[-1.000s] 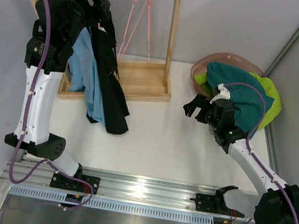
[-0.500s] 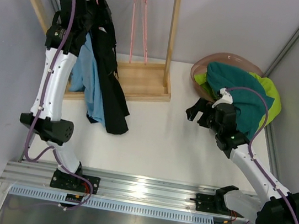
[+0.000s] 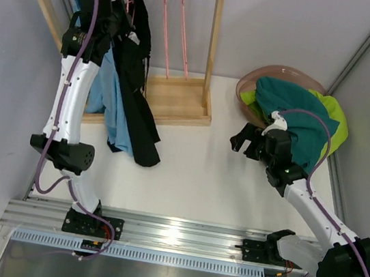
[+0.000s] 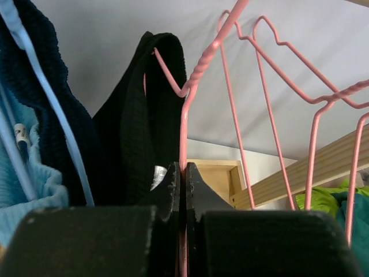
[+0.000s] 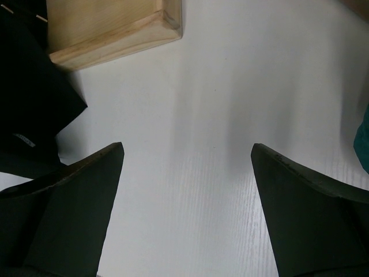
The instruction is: Remove the shorts from the hanger
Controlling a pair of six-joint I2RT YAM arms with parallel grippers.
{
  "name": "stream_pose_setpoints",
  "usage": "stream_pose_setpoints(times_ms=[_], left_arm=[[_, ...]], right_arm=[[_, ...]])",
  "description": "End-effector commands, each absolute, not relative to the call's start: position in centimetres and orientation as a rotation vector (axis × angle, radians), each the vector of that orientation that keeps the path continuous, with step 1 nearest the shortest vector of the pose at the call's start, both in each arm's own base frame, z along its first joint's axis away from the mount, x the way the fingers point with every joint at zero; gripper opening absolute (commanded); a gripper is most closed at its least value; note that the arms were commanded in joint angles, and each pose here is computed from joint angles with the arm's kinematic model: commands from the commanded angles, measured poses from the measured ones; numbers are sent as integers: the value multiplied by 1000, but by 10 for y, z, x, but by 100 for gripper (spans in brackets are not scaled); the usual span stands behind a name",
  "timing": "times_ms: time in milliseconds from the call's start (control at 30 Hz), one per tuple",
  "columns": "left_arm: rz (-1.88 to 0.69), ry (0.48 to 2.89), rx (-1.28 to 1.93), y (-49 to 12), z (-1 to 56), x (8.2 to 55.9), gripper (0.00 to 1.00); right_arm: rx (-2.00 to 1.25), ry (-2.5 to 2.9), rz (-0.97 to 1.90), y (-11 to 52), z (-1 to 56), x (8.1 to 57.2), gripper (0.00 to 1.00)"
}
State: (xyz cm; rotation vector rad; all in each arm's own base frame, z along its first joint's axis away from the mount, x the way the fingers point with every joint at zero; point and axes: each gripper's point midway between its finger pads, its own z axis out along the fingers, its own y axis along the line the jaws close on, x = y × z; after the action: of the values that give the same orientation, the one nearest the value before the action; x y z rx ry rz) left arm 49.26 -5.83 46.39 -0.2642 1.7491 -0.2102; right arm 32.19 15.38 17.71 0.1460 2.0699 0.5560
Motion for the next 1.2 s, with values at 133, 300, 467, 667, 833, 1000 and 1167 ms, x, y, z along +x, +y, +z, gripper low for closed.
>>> stream_pose_setpoints(times_ms=[133,300,467,667,833,1000,1167], left_arm=[[-338,1611,-209,-72,524,479,0],[-431,1495,-209,-78,568,455,0],[-476,1481,-205,-82,576,439,0],[-485,1531,-217,-87,560,436,0],[-524,1530,-201,-98,564,421,0],[-545,1530,-205,-100,566,407,0],[-550,1534,-199,-100,565,397,0]], right_arm=[[133,2015,589,160,192,325,99],[-110,1811,749,209,264,308,100],[-393,1637,883,289,345,255,99],[-549,1507,950,370,410,211,99],[-619,1466,1028,442,421,202,99],[-635,1452,1093,484,418,207,99],[-603,1483,1060,507,400,224,99]])
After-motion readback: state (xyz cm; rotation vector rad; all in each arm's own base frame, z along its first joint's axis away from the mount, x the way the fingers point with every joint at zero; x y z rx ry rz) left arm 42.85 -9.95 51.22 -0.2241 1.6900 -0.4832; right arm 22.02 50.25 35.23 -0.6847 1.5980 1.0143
